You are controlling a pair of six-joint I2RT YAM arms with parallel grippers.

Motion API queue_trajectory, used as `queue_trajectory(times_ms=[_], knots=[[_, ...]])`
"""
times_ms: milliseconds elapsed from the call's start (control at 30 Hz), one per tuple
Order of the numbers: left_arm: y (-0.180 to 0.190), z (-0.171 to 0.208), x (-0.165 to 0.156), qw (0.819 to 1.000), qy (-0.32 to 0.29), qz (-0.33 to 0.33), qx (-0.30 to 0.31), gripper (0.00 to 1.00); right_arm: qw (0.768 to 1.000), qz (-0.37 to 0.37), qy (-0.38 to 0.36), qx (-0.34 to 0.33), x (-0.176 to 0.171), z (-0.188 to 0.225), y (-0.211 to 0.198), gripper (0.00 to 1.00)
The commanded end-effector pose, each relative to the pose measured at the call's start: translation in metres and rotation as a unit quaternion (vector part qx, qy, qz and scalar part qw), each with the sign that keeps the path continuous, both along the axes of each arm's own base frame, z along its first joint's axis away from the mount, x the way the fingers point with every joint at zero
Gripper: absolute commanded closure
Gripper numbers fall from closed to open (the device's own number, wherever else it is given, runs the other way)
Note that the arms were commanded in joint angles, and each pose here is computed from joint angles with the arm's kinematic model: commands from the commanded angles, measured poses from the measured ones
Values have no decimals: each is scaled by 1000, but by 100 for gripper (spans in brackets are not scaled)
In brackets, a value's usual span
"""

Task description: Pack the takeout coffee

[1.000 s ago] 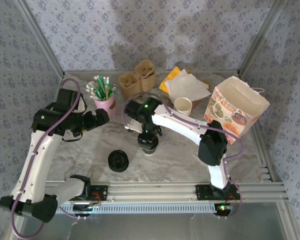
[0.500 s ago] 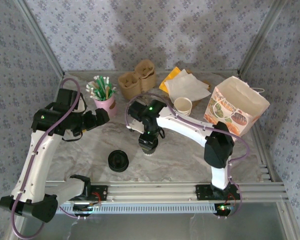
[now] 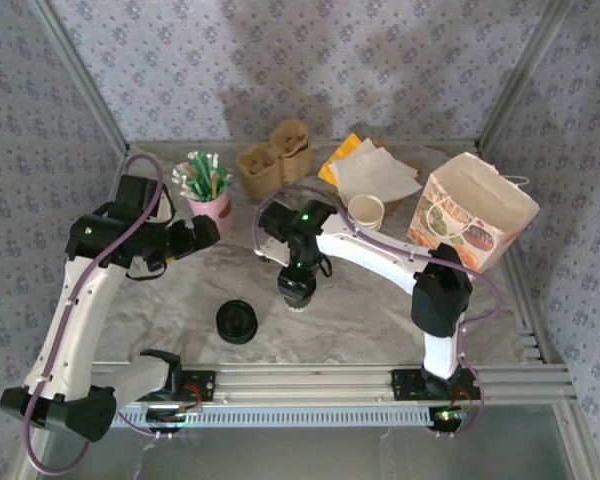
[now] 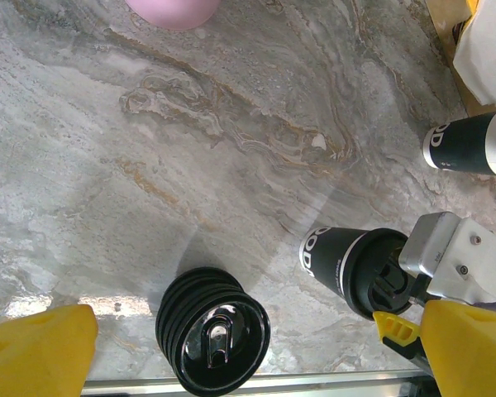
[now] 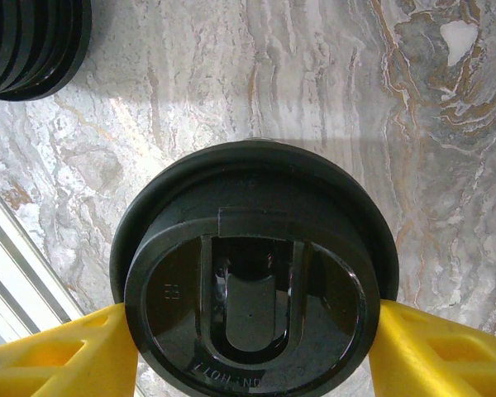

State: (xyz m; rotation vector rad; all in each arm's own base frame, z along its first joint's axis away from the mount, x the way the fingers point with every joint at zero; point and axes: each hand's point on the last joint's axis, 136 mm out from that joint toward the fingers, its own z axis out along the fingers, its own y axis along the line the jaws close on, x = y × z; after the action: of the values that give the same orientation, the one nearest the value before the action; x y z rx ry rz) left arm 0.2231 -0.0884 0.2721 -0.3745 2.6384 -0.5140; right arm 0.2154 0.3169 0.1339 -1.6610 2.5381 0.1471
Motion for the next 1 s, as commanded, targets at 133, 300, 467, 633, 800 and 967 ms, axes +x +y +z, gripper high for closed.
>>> queue_trajectory(times_ms=[133,300,467,633,800,967], knots=[[1,15,-2,1000,-25,-1,-10,0,994,-23,55,-87,-8,-55,-19,33],[1,17,-2,1000,-28,-2,-10,0,993,-29,62,-100,-10,-61,-22,33],[2,19,-3,999,-31,-2,-10,0,994,-31,52,-88,-6,-50,-17,33],[3,22,-4,999,-34,-1,-11,0,996,-34,44,-71,-1,-33,-12,32],[3,24,-6,999,-38,0,-13,0,996,-37,39,-64,2,-24,-10,31],[2,27,-6,999,-41,-2,-17,0,997,-40,31,-57,5,-15,-9,28]])
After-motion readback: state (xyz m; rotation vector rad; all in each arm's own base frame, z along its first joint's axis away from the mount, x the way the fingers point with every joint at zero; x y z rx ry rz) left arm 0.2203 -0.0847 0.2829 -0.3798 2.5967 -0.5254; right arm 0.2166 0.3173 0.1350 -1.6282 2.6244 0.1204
